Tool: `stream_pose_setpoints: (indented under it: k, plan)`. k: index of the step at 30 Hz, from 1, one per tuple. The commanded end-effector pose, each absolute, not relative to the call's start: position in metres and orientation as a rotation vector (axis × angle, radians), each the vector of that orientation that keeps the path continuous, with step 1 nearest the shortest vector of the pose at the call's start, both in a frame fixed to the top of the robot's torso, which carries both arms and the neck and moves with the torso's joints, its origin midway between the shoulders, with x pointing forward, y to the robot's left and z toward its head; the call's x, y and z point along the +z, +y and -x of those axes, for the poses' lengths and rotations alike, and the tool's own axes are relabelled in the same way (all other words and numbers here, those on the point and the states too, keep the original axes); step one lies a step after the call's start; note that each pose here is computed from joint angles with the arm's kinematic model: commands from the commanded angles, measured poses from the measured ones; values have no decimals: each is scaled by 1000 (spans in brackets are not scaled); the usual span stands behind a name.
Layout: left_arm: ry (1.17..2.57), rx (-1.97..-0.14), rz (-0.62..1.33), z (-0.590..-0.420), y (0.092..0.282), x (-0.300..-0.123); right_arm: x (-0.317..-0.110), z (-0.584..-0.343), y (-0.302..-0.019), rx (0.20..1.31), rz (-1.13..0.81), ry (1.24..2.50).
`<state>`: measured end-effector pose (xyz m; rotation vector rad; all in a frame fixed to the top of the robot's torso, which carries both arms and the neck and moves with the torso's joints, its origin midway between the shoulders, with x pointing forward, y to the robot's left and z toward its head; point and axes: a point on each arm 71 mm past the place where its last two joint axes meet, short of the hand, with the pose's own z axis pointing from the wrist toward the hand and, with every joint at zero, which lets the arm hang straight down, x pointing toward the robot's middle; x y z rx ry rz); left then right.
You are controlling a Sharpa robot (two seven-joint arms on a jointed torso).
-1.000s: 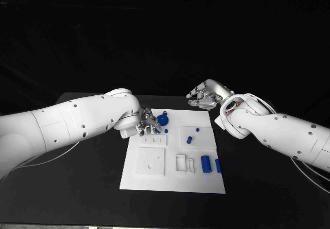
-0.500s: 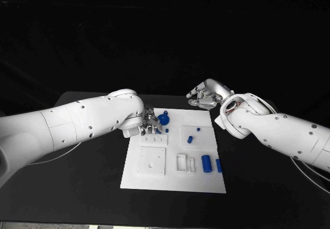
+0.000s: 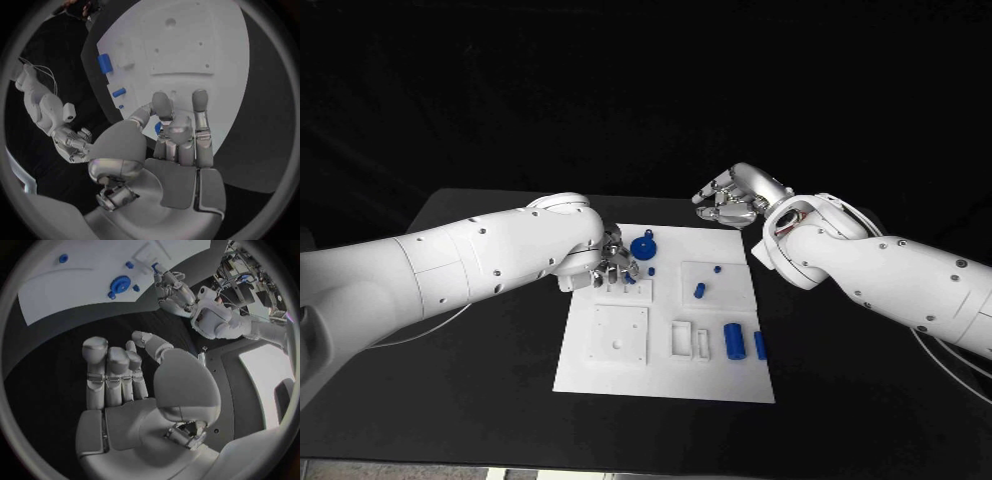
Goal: Assemble the parts on the task board
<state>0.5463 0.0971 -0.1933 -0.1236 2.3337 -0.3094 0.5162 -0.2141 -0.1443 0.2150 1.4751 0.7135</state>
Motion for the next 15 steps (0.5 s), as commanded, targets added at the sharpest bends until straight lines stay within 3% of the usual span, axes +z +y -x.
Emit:
stream_pose_setpoints:
  k: [1, 15]
  plan:
    - [2334, -296, 111, -546, 98, -196, -145, -516, -213, 720, -204, 1485]
    - [2341, -287, 118, -545, 102, -204, -146, -516, -213, 719, -204, 1487]
